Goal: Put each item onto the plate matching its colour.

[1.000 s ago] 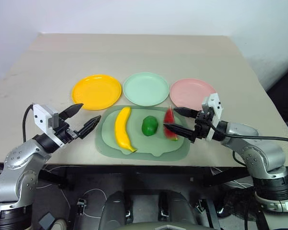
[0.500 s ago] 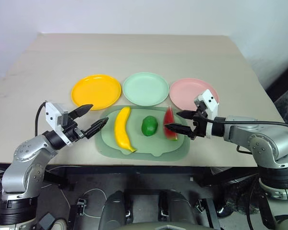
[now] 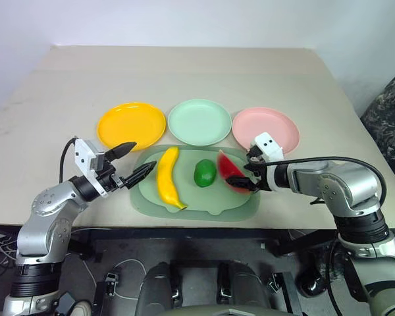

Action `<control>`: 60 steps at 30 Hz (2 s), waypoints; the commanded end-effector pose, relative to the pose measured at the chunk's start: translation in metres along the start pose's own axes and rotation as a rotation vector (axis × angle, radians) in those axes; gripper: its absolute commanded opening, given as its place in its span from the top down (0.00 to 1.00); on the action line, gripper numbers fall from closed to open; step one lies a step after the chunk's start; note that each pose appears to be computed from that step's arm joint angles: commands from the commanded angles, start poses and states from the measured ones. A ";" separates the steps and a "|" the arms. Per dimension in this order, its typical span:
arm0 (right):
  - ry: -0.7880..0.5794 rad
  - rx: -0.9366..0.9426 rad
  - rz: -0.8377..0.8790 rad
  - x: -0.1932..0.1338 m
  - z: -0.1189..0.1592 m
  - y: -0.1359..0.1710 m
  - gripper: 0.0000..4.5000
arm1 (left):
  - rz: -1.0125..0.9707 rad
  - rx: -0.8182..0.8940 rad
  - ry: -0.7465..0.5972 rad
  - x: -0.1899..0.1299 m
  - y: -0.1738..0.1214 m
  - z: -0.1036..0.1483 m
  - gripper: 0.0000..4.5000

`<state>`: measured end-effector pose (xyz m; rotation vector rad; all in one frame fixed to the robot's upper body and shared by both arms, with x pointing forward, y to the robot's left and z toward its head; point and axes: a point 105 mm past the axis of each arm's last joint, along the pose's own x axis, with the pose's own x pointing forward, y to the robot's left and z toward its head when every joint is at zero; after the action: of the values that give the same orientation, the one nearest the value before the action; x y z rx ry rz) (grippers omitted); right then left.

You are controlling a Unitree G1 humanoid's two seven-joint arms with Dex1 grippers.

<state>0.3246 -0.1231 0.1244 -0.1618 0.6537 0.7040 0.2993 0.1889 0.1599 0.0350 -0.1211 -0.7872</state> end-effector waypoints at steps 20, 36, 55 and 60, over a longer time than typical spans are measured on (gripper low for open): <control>-0.203 -0.076 -0.144 -0.034 0.081 -0.041 0.44 | 0.002 0.061 -0.040 0.004 0.008 0.011 0.00; -0.009 -0.026 -0.471 0.014 0.079 -0.134 0.44 | 0.073 0.070 -0.033 -0.013 0.001 0.012 0.00; -0.313 0.043 -0.215 -0.053 0.119 -0.090 0.01 | 0.071 0.067 -0.016 -0.024 0.004 0.018 0.00; -0.437 -0.044 0.038 -0.057 0.109 -0.024 0.01 | 0.023 0.057 0.006 -0.026 0.002 0.020 0.00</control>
<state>0.3790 -0.1503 0.2259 -0.0426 0.3167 0.6681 0.2828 0.2074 0.1657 0.0747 -0.1031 -0.7456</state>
